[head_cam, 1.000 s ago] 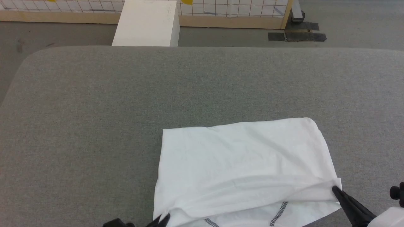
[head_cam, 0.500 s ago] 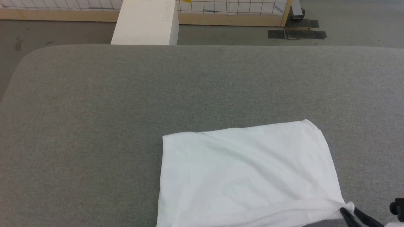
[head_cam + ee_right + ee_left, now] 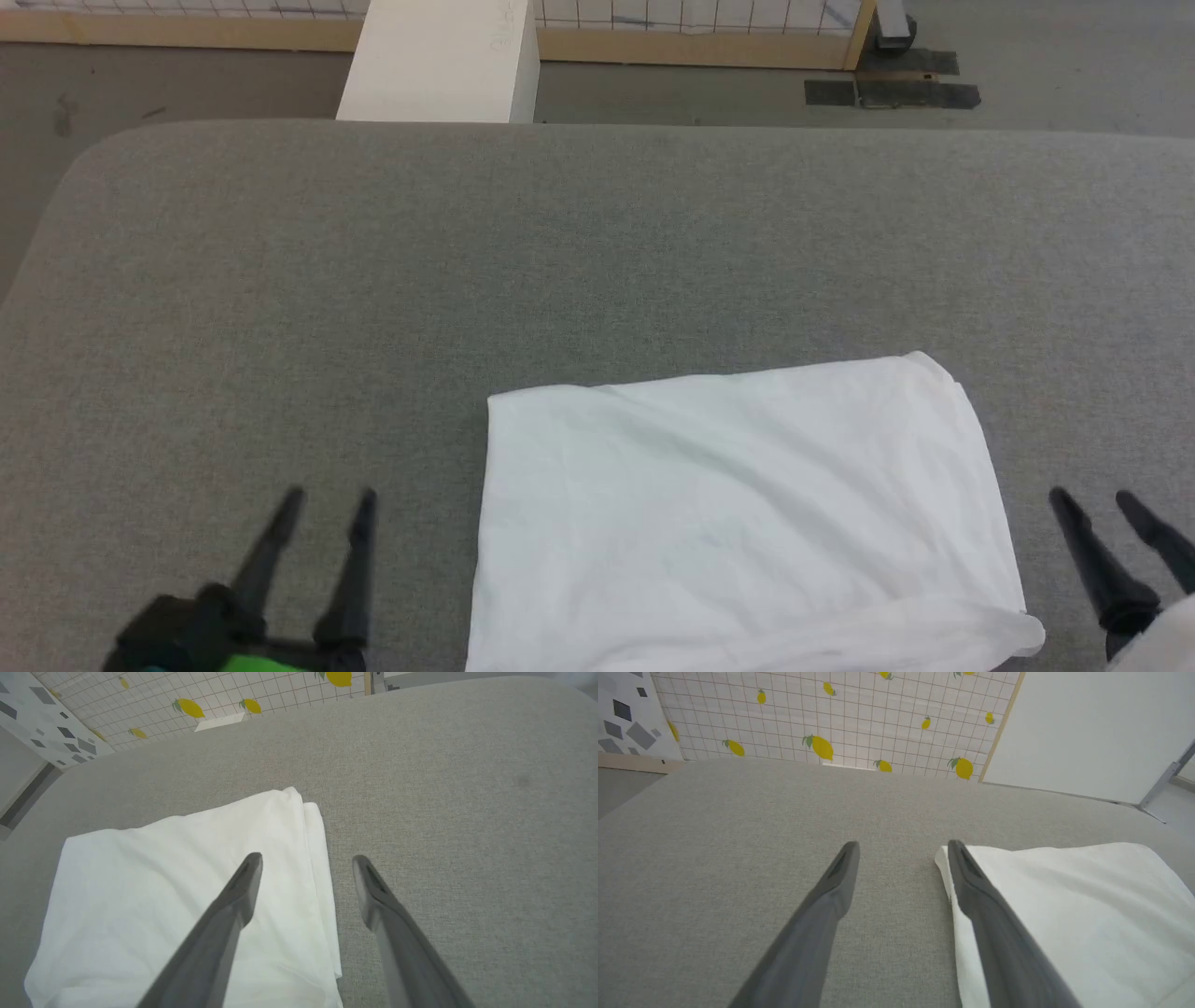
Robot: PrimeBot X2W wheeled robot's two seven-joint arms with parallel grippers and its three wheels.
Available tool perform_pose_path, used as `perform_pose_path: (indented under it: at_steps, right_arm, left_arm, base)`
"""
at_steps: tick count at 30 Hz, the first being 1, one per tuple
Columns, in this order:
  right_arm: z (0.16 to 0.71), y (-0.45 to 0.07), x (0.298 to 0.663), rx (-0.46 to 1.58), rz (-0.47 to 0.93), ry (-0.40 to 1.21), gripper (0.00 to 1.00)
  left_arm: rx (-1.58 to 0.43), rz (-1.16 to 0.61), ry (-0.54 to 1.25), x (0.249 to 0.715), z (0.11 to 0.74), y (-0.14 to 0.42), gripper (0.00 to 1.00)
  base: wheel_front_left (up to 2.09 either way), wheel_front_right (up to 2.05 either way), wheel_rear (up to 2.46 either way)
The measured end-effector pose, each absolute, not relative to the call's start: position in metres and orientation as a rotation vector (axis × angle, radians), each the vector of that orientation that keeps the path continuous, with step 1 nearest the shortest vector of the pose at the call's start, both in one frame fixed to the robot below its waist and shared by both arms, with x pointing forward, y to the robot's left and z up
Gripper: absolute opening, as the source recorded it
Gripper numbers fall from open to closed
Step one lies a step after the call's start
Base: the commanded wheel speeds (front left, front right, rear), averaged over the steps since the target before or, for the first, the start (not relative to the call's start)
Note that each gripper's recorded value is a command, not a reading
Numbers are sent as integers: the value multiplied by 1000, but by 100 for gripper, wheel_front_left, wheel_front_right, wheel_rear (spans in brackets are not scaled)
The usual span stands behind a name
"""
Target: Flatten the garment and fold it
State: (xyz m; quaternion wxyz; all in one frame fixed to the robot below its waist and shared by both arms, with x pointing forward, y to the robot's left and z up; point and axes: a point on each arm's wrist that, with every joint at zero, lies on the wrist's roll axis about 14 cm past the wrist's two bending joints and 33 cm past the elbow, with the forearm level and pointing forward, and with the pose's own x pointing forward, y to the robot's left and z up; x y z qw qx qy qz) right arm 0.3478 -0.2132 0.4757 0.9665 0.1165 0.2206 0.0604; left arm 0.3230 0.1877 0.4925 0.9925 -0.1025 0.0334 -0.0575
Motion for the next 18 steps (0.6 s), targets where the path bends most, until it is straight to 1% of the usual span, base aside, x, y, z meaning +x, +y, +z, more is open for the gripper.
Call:
perform_pose_path:
  at_steps: [3, 6, 8, 13, 18]
  right_arm:
    - [475, -216, 362, 191, 105, 446, 100]
    - [460, -211, 370, 171, 103, 513, 100]
    - [445, -205, 371, 157, 115, 587, 100]
    - [417, -193, 373, 150, 139, 706, 100]
    - [397, -190, 375, 138, 142, 779, 100]
  left_arm:
    - [-185, 1, -61, 339, 524, 205, 100]
    - [-177, 60, -122, 346, 537, 210, 100]
    - [-174, 72, -119, 346, 534, 207, 100]
    - [-173, 71, -86, 344, 522, 202, 100]
    - [-145, 98, -60, 340, 512, 212, 100]
  base:
    - [0, 0, 0]
    - [0, 0, 0]
    - [0, 0, 0]
    - [0, 0, 0]
    - [0, 0, 0]
